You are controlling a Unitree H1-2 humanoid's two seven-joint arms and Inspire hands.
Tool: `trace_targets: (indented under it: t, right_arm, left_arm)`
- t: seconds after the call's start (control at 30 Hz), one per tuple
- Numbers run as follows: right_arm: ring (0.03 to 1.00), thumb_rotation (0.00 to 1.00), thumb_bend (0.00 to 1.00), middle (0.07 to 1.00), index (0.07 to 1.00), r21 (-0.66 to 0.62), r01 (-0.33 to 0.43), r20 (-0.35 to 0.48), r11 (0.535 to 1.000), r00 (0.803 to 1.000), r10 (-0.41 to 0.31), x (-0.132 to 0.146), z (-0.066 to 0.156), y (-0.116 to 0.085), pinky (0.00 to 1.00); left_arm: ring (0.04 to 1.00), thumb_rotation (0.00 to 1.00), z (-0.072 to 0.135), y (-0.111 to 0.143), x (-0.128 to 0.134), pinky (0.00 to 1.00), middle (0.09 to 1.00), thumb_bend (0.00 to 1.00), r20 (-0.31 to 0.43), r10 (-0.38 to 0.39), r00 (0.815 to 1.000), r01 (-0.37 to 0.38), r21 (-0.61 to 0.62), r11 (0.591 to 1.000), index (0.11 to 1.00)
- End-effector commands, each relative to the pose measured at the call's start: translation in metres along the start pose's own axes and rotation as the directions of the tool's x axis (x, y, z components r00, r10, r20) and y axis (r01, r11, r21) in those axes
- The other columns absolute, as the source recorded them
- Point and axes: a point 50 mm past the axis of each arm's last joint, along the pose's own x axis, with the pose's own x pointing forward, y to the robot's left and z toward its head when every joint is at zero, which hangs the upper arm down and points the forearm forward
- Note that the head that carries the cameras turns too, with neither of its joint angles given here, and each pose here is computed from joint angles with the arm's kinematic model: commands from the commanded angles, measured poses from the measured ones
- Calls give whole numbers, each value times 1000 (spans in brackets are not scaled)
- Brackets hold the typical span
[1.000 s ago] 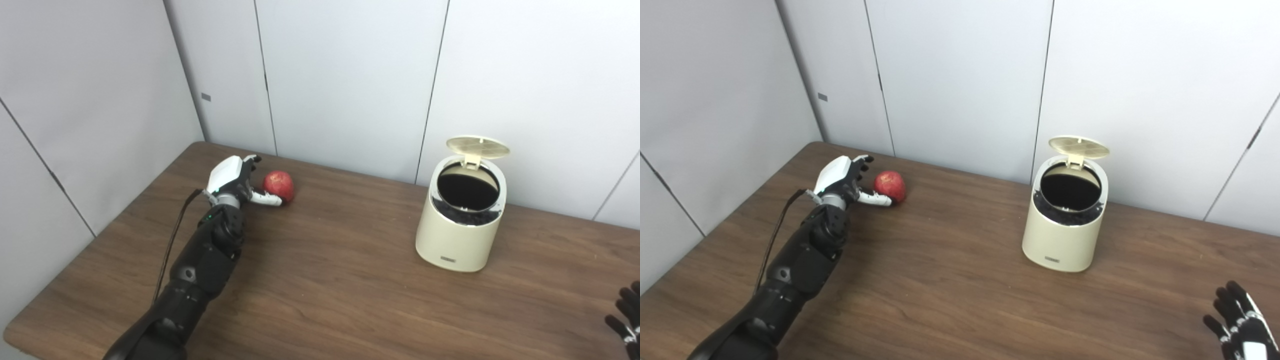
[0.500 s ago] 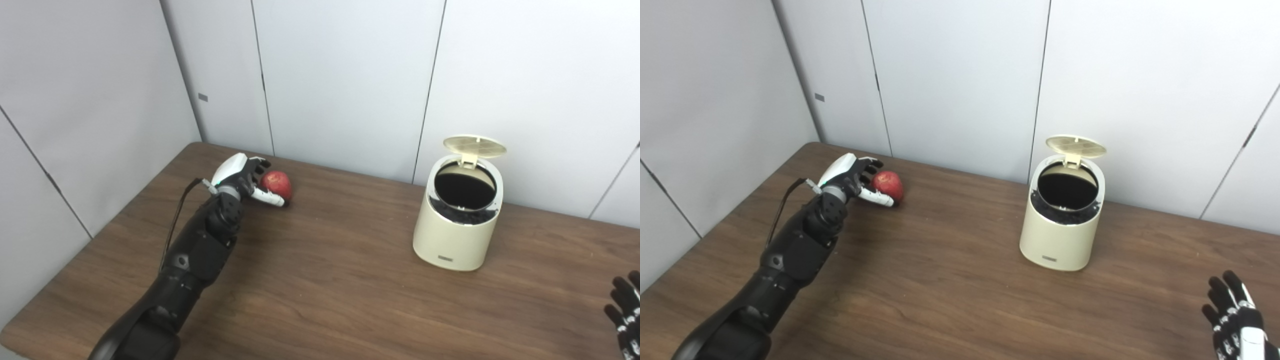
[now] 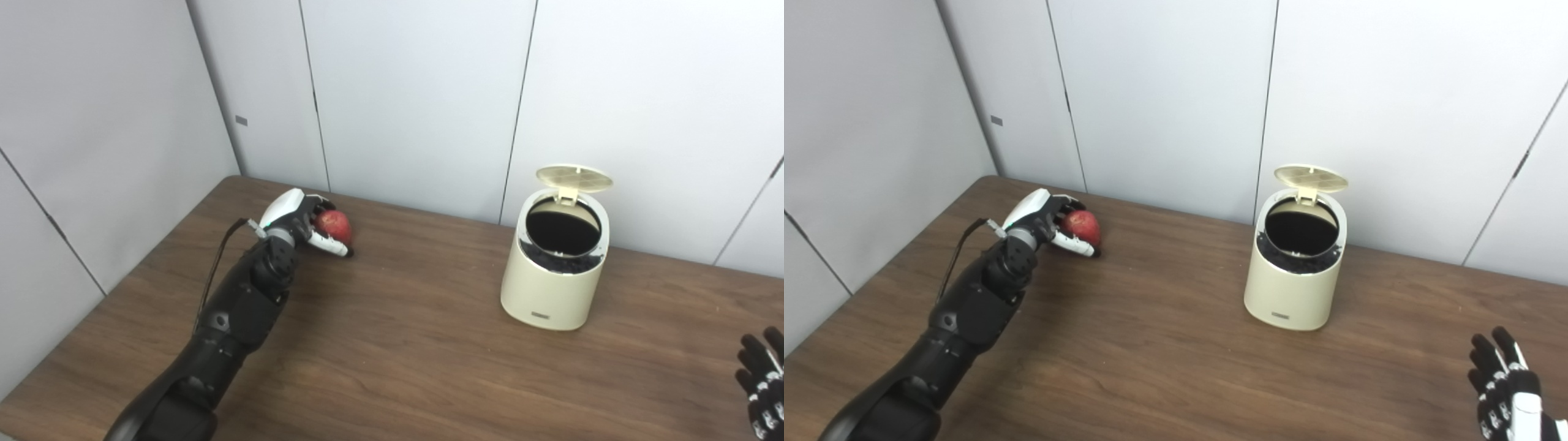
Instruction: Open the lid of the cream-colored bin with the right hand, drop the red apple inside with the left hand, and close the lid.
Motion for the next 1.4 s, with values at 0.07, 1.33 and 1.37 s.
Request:
trace_targets:
  t: [0.07,1.33,1.37]
  right_arm:
    - [965,1000,442,930,963,3,-5,76,1000,997,5,2,17,4,976]
    - [909,1000,491,859,930,-40,-6,52,999,999,8,-2,-17,13,936]
    - [906,998,501,856,928,-38,-5,53,999,999,7,-2,-19,14,928]
  left_arm:
    - [714,81,21,24,8,620,770,861,61,37,997,-37,2,999,778]
    - [457,0,109,-2,-116,369,491,478,496,396,773,-175,-434,884,473]
    - [457,0,115,-5,-120,366,496,478,507,394,767,-164,-438,884,474]
